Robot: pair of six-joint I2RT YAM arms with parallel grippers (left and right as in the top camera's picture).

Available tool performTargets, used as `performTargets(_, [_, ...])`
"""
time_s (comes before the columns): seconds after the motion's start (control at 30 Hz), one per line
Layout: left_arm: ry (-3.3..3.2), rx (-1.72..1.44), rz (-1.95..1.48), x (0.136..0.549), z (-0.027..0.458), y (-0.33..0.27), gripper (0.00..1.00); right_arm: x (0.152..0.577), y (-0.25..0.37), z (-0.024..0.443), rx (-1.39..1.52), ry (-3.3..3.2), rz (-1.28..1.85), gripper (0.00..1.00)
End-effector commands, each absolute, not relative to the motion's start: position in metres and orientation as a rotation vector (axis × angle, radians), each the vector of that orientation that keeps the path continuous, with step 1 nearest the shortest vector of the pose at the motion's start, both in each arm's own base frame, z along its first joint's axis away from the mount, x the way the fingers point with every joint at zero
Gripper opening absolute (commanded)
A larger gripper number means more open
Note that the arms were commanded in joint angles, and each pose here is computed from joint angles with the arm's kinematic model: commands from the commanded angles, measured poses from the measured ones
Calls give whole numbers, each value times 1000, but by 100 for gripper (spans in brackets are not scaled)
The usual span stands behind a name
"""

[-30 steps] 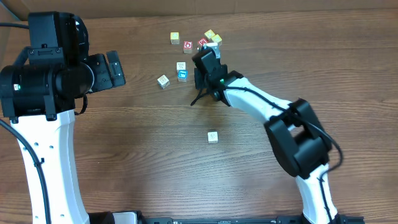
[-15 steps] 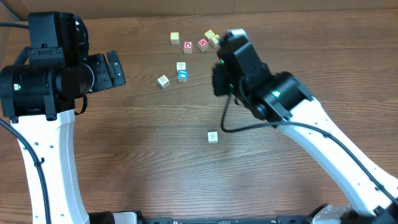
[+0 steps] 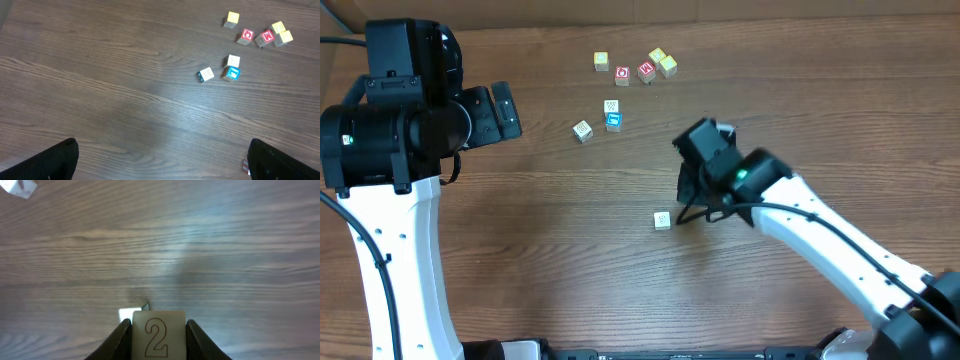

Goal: Flip 4 blocks

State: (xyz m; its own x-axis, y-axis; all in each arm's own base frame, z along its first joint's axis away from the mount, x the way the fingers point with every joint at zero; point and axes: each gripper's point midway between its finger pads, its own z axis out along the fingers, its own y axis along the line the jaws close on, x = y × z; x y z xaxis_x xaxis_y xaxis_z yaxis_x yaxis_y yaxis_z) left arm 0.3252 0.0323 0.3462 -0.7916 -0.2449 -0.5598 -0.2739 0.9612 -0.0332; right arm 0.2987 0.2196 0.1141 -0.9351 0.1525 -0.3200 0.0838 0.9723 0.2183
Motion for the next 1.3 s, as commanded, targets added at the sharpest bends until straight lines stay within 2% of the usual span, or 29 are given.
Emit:
performTargets(0.0, [2508,-389,70,326,349,33,100,284,220,78,196,2823,327,30])
performTargets(0.17, [2508,-389,70,326,349,33,100,283,220,52,194,2787,365,30])
performTargets(0.87, [2508,-389,70,326,349,33,100,278,229,18,141,2824,337,32])
performTargets(1.03, [2508,-389,70,326,349,33,100,276,231,18,131,2827,338,53])
performTargets(1.27, [2507,-389,70,326,349,33,100,284,238,30,69,2796,357,58])
